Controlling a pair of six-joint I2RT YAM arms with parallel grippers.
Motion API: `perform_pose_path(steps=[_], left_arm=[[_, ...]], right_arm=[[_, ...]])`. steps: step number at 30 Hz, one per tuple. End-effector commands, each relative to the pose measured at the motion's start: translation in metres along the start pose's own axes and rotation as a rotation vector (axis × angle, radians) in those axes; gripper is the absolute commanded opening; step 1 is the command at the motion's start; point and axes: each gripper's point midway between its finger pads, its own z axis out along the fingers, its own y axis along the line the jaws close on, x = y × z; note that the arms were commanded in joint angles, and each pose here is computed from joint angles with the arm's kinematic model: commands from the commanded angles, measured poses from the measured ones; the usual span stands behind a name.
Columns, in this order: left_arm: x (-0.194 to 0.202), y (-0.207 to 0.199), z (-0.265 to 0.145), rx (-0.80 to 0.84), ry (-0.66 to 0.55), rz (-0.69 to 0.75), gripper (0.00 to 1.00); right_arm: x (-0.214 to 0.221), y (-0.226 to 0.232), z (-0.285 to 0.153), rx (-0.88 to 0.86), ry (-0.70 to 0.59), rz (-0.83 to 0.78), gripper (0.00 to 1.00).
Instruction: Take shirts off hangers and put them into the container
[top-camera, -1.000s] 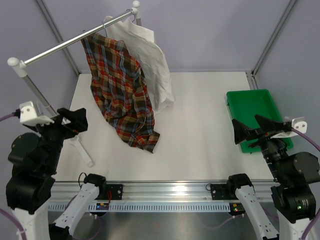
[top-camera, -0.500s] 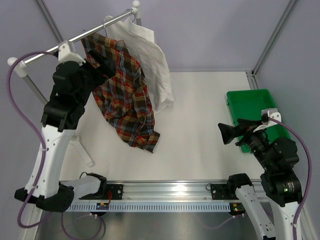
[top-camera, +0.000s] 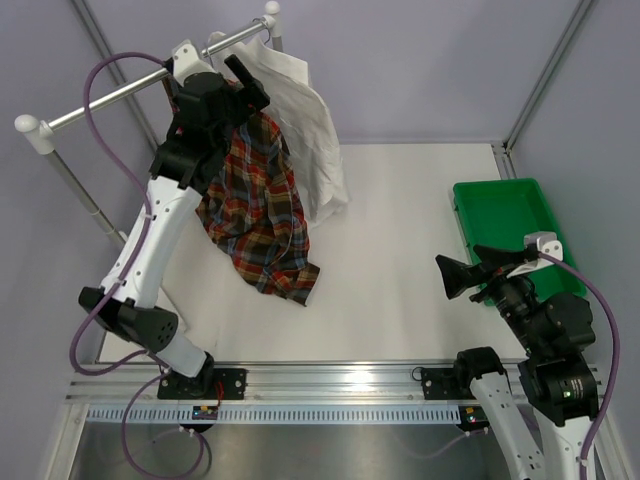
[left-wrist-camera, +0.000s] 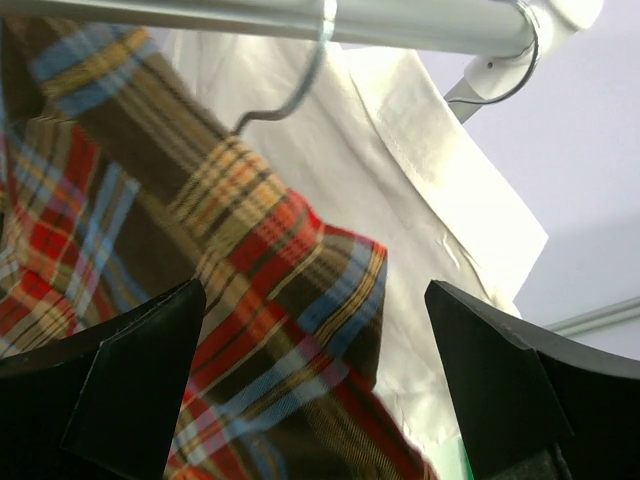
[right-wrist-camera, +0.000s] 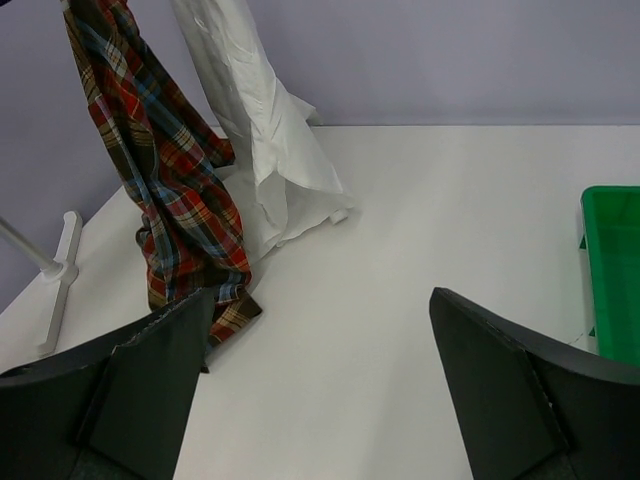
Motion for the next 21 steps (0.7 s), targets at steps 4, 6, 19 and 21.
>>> perform_pose_path(steps=[4, 6, 19, 21], left_arm=[[-0.016, -0.005, 0.007, -0.085, -0.098, 0.058, 0.98], [-0.015, 0.004, 0.005, -0.118, -0.097, 0.070, 0.96], [-0.018, 0.028, -0.011, -0.183, -0.115, 0.159, 0.52], [-0.019, 0.028, -0.015, -0.181, -0.111, 0.160, 0.48]], right_arm=[[-0.010, 0.003, -0.004, -0.011, -0.069, -0.012, 1.00], [-0.011, 0.002, -0.005, -0.010, -0.078, -0.015, 0.99], [-0.009, 0.004, -0.008, -0.019, -0.087, -0.018, 0.99], [-0.009, 0.003, -0.008, -0.016, -0.088, -0.019, 0.99]])
